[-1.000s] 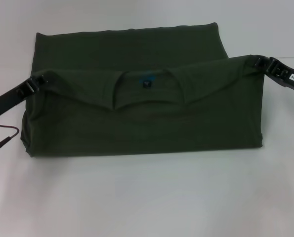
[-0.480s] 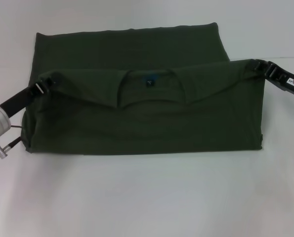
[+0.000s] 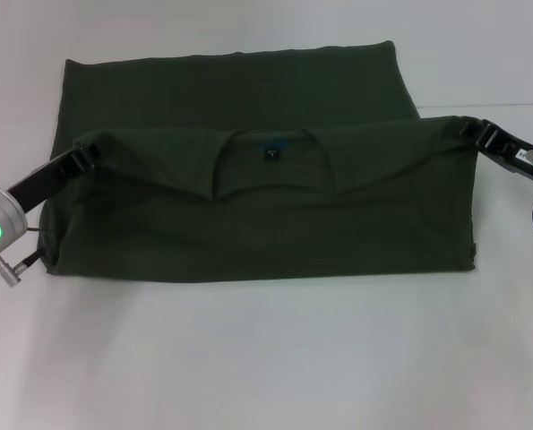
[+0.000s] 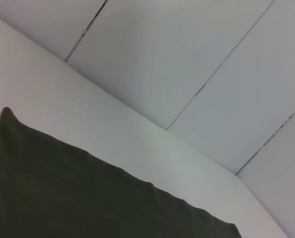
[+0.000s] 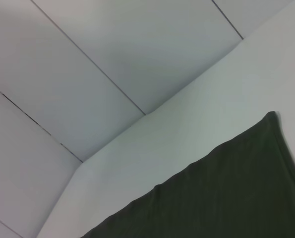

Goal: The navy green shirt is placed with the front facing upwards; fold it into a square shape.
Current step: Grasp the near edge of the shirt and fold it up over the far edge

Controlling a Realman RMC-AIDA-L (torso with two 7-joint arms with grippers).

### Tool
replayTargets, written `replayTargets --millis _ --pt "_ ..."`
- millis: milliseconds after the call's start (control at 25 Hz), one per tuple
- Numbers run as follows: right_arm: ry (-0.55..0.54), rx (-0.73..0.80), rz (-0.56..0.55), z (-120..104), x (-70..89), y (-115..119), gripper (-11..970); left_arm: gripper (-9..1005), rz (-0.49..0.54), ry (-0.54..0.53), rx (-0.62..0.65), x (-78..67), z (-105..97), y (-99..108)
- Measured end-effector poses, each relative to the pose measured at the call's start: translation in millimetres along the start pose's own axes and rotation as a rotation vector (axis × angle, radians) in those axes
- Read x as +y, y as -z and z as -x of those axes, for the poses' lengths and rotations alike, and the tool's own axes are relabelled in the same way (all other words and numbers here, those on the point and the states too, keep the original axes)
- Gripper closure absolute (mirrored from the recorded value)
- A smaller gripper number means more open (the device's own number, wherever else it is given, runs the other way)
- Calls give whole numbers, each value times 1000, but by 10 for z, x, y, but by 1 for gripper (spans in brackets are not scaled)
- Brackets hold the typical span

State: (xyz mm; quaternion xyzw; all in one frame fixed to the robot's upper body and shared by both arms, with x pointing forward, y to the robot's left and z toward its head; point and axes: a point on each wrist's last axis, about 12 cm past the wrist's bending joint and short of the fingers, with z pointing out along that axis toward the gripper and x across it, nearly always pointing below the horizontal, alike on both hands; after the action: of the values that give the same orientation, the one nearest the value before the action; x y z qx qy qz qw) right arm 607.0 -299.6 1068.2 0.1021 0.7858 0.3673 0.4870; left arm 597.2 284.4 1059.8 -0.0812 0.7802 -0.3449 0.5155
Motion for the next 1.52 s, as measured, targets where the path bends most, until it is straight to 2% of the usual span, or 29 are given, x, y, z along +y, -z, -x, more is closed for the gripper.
replayTargets --millis 480,840,920,1160,1320,1360,1480,1520 --pt "4 5 -9 -6 18 -47 937 837 22 3 -18 8 -66 -28" --pt "21 14 -11 -33 36 -87 854 833 26 -26 -92 5 -112 -24" --pt "21 14 -10 -35 38 -88 835 763 37 -26 -96 18 -110 -21" --pt "13 2 -16 -29 6 -49 624 543 64 -3 -106 73 -112 18" --pt "-6 -18 3 -16 -32 40 428 382 36 42 -111 105 -76 109" --pt "-8 -21 19 -11 -35 77 379 373 15 49 -110 107 -52 148" --pt "-4 -22 58 14 -50 186 134 345 -69 61 -89 103 15 316" --pt "-3 -19 72 23 -58 229 119 336 -84 72 -72 112 40 369"
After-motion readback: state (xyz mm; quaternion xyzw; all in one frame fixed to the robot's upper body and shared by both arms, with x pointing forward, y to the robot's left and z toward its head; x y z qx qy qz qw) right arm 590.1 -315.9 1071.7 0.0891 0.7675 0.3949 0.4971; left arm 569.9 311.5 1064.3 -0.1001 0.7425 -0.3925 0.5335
